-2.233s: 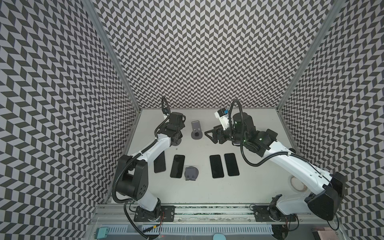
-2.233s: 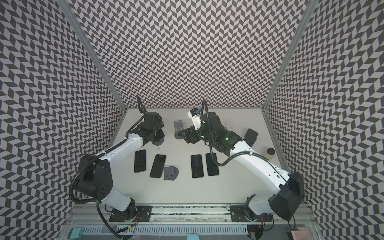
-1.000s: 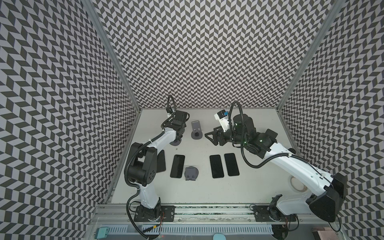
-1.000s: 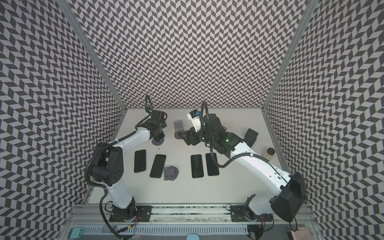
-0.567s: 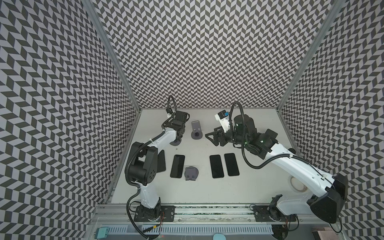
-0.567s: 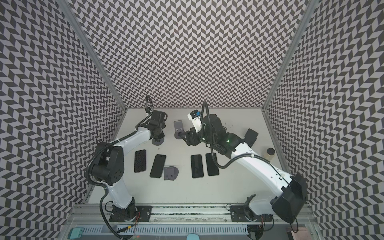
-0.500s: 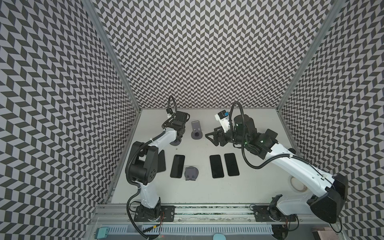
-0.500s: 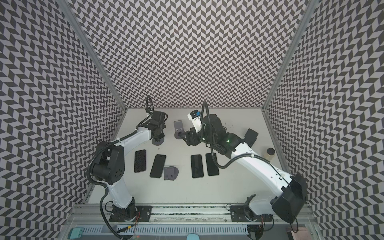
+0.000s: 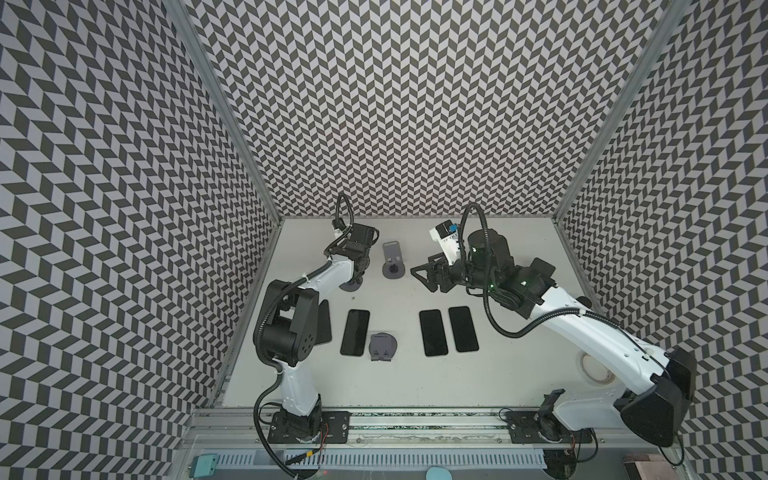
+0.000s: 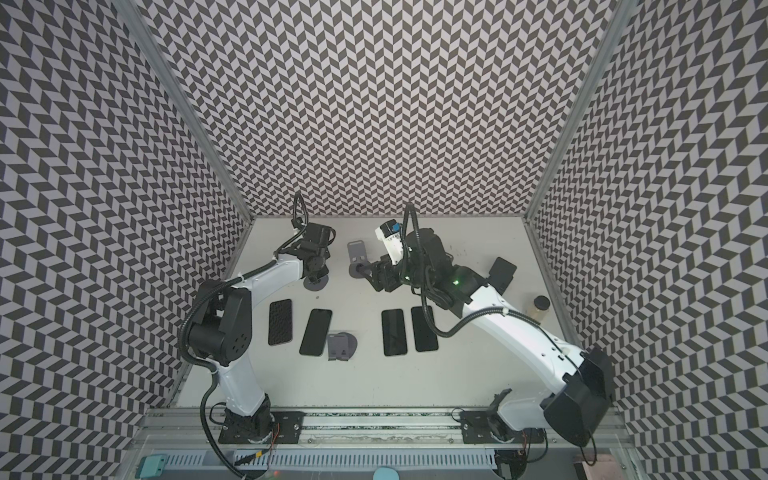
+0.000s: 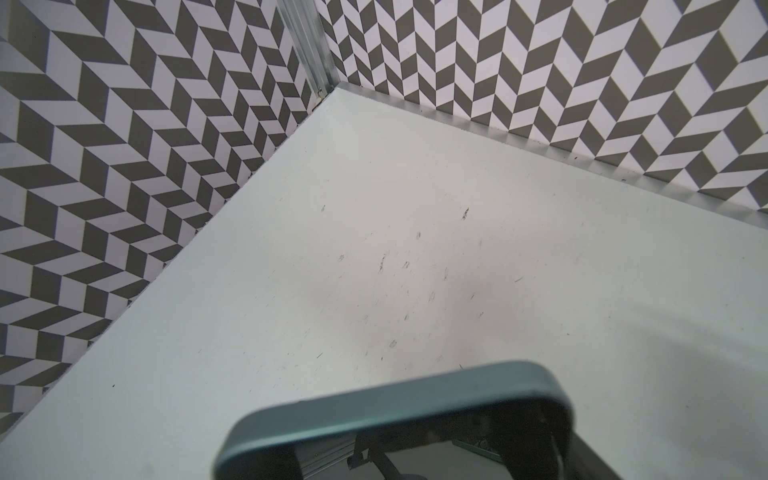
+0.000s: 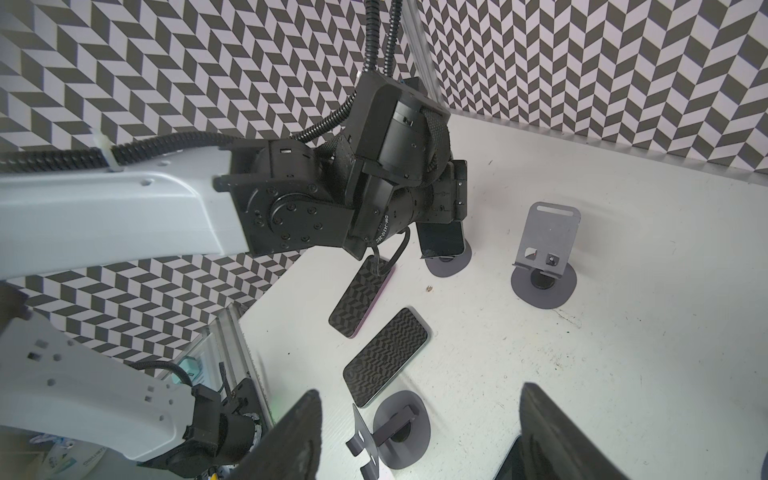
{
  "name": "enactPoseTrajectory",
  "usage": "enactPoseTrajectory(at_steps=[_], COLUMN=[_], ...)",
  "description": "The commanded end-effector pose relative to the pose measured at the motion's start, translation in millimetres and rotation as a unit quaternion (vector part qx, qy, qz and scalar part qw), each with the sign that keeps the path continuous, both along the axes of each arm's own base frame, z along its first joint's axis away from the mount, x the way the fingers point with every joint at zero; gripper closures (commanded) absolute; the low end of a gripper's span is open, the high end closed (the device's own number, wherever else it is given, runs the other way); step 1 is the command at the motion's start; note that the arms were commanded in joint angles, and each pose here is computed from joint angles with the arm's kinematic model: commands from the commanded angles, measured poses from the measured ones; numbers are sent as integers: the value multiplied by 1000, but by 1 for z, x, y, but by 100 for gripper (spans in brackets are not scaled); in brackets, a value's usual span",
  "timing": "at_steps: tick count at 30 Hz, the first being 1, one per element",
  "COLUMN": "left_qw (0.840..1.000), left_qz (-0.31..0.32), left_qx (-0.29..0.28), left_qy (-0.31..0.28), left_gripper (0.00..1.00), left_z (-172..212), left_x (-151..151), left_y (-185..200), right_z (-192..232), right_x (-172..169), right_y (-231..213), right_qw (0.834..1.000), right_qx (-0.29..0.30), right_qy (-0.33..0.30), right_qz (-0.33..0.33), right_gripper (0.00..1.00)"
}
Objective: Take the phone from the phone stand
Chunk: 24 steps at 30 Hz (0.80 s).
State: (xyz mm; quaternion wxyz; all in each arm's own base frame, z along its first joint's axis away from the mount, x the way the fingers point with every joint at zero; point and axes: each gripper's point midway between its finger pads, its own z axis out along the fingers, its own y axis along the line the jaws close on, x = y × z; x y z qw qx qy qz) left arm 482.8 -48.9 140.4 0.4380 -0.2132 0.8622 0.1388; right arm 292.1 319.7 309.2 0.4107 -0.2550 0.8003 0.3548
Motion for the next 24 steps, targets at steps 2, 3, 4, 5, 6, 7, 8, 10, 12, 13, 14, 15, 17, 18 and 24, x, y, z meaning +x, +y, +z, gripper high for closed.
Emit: enactPoseTrajectory(at_steps=[2, 3, 4, 5, 6, 7, 8, 10, 12, 13, 14, 15, 17, 18, 24], left_qw=[1000, 1000, 1000, 1000, 1000, 1000, 1000, 1000, 1000, 1000, 1000, 1000, 1000, 1000, 999], left_qz=[14, 14, 13, 13, 12, 11, 11, 10, 10, 10, 10, 10, 10, 9, 7], left_qx=[-3, -3, -4, -4, -6, -6, -8, -9, -11, -12, -12, -13, -13, -14, -19], left_qy=[-17, -17, -17, -16, -18, -17, -18, -17, -18, -19, -19, -20, -21, -22, -29], left_gripper=[21, 22, 22, 23, 23, 24, 24, 26, 26, 26, 26, 27, 27, 27, 29], left_z=[11, 11, 11, 10, 11, 10, 11, 10, 10, 11, 11, 11, 12, 13, 18], left_x=[2, 2, 2, 2, 2, 2, 2, 2, 1, 1, 0, 0, 0, 0, 0], left_y=[7, 7, 6, 7, 7, 6, 6, 6, 5, 6, 5, 5, 6, 6, 5], right_z=[23, 23, 24, 23, 23, 23, 23, 23, 23, 24, 23, 24, 23, 22, 24], right_x=[-4, -4, -4, -4, -4, -4, -4, -4, -5, -4, -4, -4, -5, -5, -5], right_y=[1, 0, 0, 0, 0, 0, 0, 0, 0, 0, -1, -1, -1, -1, -1], right_qw=[999, 999, 999, 999, 999, 999, 999, 999, 999, 999, 999, 999, 999, 999, 999], right_qx=[25, 25, 25, 25, 25, 25, 25, 25, 26, 27, 25, 26, 25, 25, 26], right_qy=[-32, -32, -33, -32, -32, -32, -32, -32, -32, -32, -31, -32, -31, -31, -31], right_qz=[6, 5, 5, 5, 5, 5, 5, 5, 5, 4, 4, 4, 4, 3, 2], right_gripper=[27, 27, 27, 27, 27, 28, 28, 28, 28, 28, 28, 28, 28, 28, 28])
